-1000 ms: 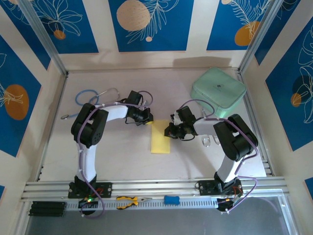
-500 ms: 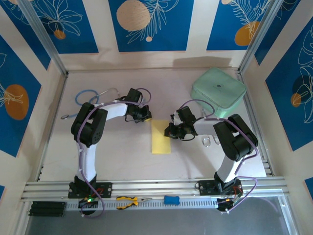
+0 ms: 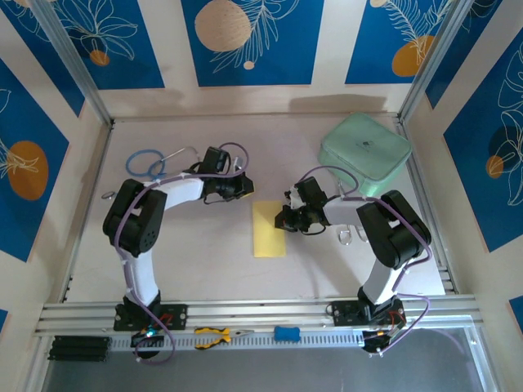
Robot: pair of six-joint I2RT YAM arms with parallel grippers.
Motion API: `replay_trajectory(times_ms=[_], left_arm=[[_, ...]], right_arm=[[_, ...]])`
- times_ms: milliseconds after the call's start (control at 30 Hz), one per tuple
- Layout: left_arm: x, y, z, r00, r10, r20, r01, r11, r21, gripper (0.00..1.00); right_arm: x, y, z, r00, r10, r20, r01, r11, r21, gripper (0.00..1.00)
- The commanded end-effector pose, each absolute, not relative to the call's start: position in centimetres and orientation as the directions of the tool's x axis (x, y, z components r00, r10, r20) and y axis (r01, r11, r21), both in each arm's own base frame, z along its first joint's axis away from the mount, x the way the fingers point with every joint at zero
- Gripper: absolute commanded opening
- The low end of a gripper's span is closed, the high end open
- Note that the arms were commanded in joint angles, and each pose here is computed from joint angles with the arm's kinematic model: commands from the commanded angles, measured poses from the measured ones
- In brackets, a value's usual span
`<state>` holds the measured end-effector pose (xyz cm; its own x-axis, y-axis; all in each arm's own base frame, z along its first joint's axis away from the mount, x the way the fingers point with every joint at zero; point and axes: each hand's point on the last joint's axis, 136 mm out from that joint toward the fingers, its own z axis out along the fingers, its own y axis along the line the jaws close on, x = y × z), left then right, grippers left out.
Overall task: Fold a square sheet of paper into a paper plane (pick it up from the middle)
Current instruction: First fold the square sheet of paper in half at the center of the table.
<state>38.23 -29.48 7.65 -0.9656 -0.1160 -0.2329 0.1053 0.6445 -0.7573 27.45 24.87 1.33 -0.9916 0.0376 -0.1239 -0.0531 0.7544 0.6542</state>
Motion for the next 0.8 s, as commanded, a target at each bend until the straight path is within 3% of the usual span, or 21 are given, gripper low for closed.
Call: replay_trajectory(times_ms=[0,500,767], left_arm=[[37.0,-31.2,7.2,-0.975,-0.051,-0.216,0.15,0.567,-0.81,0.1],[36.9,-28.2,-0.3,-0.984,-0.103,-0.142,0.02,0.739,-0.674,0.09],[38.3,-25.4,-0.8,-0.967,-0.19,-0.169,-0.065,0.828,-0.557,0.09]], right_arm=[[23.9,22.4,-2.2,-1.0,0.022,0.02,0.029,0.838,0.545,0.0],[23.8,22.4,-2.2,-1.0,0.022,0.022,0.03,0.84,0.542,0.0],[23.8,22.4,-2.2,-0.999,0.021,0.024,0.031,0.838,0.545,0.0]])
